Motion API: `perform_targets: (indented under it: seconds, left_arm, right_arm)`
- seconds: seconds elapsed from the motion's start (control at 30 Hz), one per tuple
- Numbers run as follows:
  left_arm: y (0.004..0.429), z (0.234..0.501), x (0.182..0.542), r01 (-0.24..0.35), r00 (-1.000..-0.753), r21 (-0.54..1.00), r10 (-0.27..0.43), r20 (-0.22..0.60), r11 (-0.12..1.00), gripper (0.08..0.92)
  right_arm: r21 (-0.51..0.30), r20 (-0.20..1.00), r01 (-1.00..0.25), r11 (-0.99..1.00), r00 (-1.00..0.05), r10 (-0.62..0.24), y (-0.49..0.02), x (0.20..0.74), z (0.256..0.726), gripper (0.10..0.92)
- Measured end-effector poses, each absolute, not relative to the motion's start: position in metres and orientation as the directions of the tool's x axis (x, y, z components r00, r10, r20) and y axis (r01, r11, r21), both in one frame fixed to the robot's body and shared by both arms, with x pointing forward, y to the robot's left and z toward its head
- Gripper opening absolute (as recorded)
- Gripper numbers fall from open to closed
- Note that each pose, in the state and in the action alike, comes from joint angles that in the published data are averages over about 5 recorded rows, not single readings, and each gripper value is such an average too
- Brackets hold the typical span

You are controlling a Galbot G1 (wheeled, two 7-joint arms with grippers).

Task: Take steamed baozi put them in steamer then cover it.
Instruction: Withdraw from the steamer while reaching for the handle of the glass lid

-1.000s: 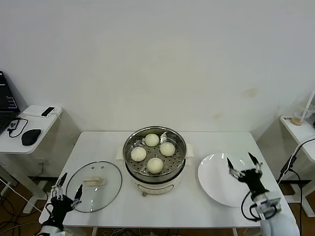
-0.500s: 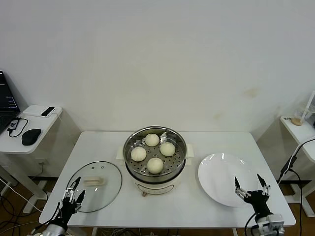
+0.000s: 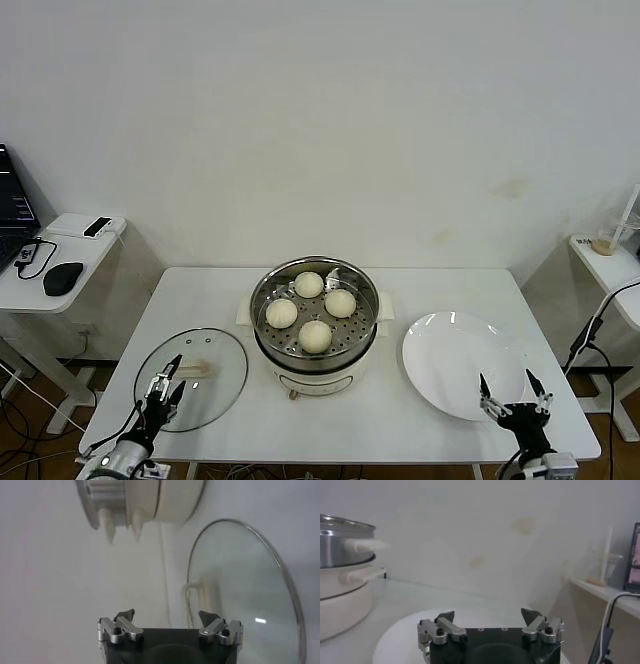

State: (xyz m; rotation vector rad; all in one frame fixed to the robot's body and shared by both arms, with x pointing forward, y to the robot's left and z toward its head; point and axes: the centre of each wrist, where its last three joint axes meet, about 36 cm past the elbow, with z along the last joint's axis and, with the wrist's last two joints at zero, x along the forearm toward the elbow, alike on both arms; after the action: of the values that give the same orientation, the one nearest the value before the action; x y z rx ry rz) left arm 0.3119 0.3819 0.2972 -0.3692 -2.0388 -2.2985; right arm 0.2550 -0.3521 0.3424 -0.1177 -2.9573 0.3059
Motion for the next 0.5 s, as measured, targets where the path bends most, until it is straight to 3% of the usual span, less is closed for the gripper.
perform_targets:
  seconds: [0.5]
  left_arm:
    - [0.391, 0.288, 0.354, 0.188, -0.974, 0.971, 0.096, 0.203, -0.147, 0.823]
  right_arm:
    - [-0.22, 0.179, 0.058, 0.974, -0.979, 0.098, -0.347, 0.246, 0.337, 0.823]
